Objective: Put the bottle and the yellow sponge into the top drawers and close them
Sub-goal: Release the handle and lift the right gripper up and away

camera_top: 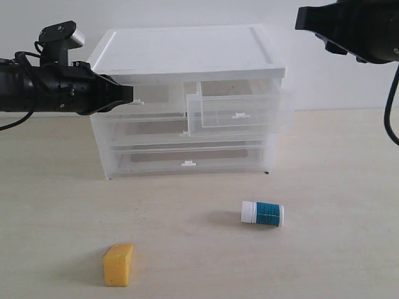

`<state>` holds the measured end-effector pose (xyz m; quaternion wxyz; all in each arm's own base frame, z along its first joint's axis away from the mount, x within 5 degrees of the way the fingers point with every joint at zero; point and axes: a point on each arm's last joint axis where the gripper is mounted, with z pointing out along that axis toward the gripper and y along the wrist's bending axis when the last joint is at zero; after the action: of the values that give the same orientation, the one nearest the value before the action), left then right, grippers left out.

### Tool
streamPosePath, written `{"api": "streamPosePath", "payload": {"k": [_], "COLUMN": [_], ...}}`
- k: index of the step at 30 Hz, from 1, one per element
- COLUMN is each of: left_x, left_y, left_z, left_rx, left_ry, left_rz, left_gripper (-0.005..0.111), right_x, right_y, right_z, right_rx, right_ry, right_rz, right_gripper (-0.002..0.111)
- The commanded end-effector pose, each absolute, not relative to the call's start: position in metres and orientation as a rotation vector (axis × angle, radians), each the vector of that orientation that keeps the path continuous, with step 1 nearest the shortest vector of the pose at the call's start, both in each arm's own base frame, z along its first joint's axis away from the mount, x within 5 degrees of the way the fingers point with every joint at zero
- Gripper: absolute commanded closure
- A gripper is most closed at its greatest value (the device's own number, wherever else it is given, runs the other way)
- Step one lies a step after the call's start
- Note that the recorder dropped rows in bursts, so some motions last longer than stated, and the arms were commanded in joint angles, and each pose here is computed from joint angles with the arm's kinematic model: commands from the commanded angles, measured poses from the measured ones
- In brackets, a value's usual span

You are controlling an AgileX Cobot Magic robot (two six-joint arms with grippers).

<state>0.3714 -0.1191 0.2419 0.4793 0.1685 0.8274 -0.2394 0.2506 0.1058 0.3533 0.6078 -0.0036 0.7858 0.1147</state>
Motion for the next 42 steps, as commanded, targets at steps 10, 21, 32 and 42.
{"api": "streamPosePath", "payload": {"k": [10,21,32,42], "left_x": [0.370,0.370,0.370,0.370], "left_y": [-0.120,-0.120,-0.120,-0.120], "left_z": [0.242,0.242,0.242,0.242], "left_rx": [0.420,0.420,0.420,0.420], "left_ry": [2.014,2.014,2.014,2.014], "left_rz": [-0.592,-0.592,-0.592,-0.592], "left_gripper": [0.103,0.103,0.103,0.103], "right_x": [0.249,0.244,0.236,0.230], "right_y": [0.113,0.113,0.118,0.124], "right_z": [0.355,0.366,0.350,0.345], "right_rx": [-0.112,-0.151,-0.157,-0.260], "right_ry": [1.800,1.752,1.743,1.812], "right_rz": [0.330,0.344,0.484,0.509], "right_gripper": [0.070,0.070,0.070,0.070]}}
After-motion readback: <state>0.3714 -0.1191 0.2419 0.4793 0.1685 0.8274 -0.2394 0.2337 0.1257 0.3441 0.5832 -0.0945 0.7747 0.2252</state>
